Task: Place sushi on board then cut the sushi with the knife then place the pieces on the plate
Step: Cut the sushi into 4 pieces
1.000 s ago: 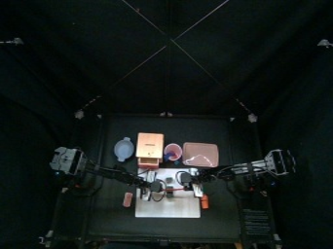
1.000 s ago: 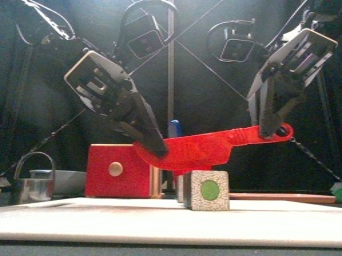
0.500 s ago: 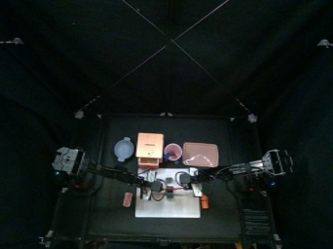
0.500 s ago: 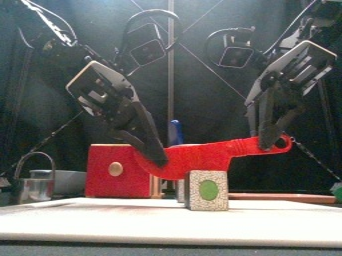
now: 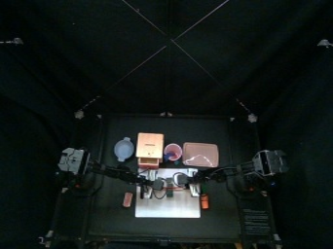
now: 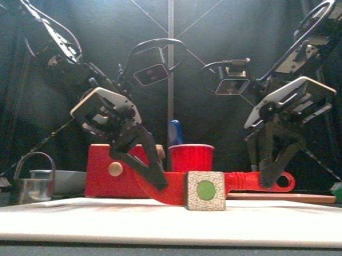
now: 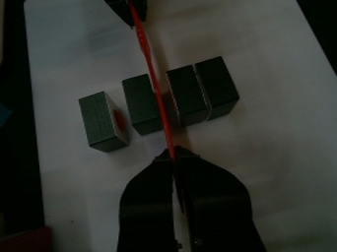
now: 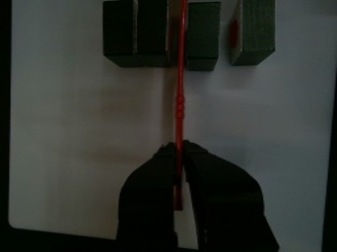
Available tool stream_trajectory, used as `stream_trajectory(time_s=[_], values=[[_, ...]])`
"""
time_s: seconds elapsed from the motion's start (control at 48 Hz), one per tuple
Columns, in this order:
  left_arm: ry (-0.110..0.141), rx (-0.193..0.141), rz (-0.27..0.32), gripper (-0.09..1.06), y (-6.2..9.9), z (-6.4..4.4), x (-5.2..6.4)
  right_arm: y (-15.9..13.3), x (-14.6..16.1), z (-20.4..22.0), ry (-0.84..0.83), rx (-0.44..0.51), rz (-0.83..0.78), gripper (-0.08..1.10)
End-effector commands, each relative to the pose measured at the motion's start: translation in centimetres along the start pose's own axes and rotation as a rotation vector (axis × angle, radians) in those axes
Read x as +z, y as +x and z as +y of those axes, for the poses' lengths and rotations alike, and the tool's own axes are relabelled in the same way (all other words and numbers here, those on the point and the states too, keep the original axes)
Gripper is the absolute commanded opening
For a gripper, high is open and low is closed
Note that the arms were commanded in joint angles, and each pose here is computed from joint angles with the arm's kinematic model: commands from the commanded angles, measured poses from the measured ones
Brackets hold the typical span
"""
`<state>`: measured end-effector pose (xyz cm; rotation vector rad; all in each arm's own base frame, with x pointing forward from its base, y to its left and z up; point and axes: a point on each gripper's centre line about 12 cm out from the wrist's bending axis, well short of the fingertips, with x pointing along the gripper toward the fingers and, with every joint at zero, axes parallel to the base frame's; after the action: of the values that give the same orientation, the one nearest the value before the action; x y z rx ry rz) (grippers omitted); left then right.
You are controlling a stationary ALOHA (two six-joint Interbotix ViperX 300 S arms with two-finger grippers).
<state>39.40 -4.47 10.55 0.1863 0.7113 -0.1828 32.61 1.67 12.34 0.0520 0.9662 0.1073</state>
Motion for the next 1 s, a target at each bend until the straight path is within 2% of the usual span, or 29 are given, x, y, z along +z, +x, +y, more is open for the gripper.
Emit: stream_trajectory(time_s=[0.021, 0.271, 0.417, 0.667, 0.75, 1.0], values=[[0.017, 0.014, -0.112, 0.29, -1.3, 0.4, 3.5, -2.0, 3.1, 0.1, -0.015, -0.004, -0.113, 0.23], [0.033, 0.027, -0.194, 0.29, -3.8, 0.7, 5.8, -5.8, 5.3, 0.3, -0.06, -0.016, -0.236, 0.23], [0.047, 0.012, -0.242, 0.29, -4.3, -0.1, 6.7, -6.8, 5.7, 0.8, -0.074, -0.004, -0.255, 0.23], [0.052, -0.025, -0.214, 0.29, -2.9, -1.8, 6.0, -5.2, 4.8, 2.2, -0.071, 0.036, -0.203, 0.23], [0.045, -0.027, -0.206, 0.29, -2.6, -1.8, 5.8, -4.7, 4.6, 2.3, -0.065, 0.041, -0.186, 0.23], [0.05, -0.025, -0.201, 0.29, -2.5, -1.7, 5.6, -4.5, 4.6, 2.1, -0.069, 0.034, -0.184, 0.23]])
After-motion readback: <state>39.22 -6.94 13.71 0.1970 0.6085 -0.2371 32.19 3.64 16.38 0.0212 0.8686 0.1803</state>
